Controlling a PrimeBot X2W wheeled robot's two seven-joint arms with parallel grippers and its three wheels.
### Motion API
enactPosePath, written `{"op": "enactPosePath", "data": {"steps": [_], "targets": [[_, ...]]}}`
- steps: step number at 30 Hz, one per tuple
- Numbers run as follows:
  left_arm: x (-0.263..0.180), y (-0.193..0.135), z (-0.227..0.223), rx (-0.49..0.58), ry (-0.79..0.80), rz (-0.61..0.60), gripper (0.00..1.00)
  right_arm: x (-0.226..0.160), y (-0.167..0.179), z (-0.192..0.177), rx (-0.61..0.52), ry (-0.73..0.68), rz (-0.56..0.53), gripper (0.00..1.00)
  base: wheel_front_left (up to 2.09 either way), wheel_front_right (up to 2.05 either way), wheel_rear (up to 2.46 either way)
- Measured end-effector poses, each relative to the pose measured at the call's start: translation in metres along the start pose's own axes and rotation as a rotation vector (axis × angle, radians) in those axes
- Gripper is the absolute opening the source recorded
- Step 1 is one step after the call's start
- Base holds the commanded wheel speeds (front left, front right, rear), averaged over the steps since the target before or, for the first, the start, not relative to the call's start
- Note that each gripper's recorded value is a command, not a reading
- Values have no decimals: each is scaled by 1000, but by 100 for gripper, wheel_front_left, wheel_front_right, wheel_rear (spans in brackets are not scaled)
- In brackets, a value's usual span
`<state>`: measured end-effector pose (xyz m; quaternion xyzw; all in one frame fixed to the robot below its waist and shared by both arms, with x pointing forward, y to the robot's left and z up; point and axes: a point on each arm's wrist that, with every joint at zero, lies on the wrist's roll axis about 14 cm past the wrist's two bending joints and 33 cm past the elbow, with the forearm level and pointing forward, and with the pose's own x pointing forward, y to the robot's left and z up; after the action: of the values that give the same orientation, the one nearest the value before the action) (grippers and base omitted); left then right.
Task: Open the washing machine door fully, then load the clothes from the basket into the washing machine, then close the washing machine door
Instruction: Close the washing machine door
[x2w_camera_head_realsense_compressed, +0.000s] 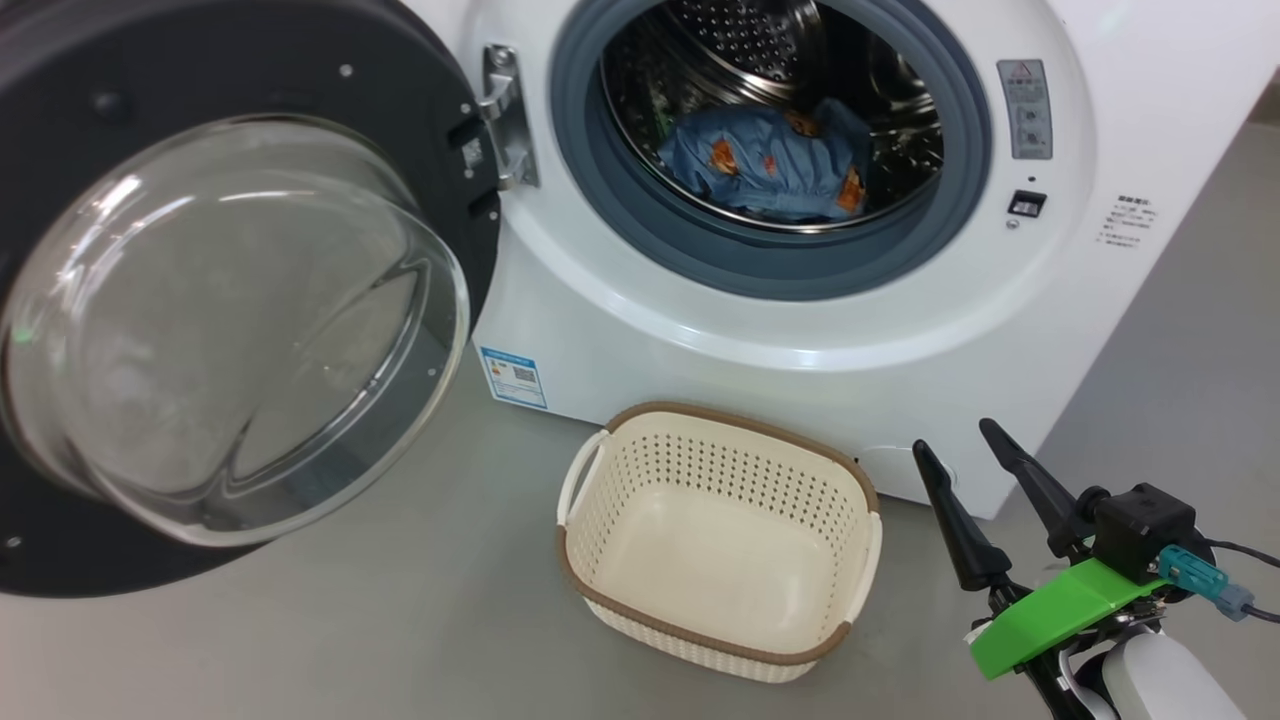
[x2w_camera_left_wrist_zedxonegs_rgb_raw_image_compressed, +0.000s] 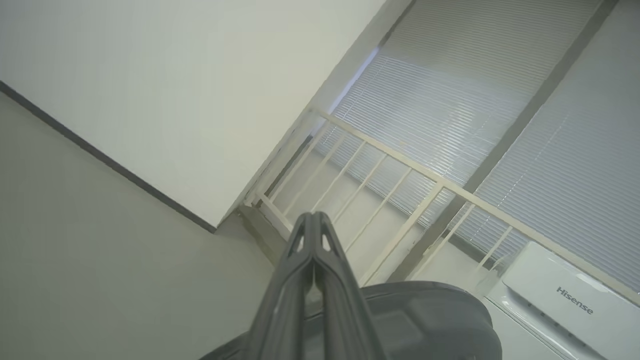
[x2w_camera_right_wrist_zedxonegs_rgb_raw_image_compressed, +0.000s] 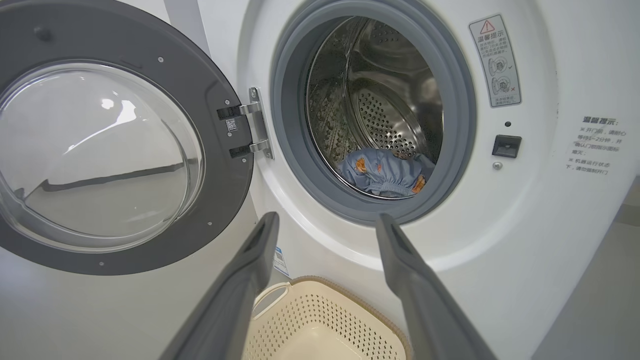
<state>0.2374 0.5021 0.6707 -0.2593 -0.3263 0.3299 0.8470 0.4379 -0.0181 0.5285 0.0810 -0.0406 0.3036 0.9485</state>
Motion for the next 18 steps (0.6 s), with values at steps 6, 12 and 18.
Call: {"op": "enactPosePath", "data": {"steps": [6,12,18], "targets": [[12,60,-26,-154,71,216,0,-3,-15,-3,-17,12,-19,100,0,0,0],[13,95,-49,-317,88,369,0,-6,-30,-3,-43,18,-37,100,0,0,0],[9,113,-74,-385,129,464,0,-16,-52,-9,-40,40,-83,100,0,0,0]]}}
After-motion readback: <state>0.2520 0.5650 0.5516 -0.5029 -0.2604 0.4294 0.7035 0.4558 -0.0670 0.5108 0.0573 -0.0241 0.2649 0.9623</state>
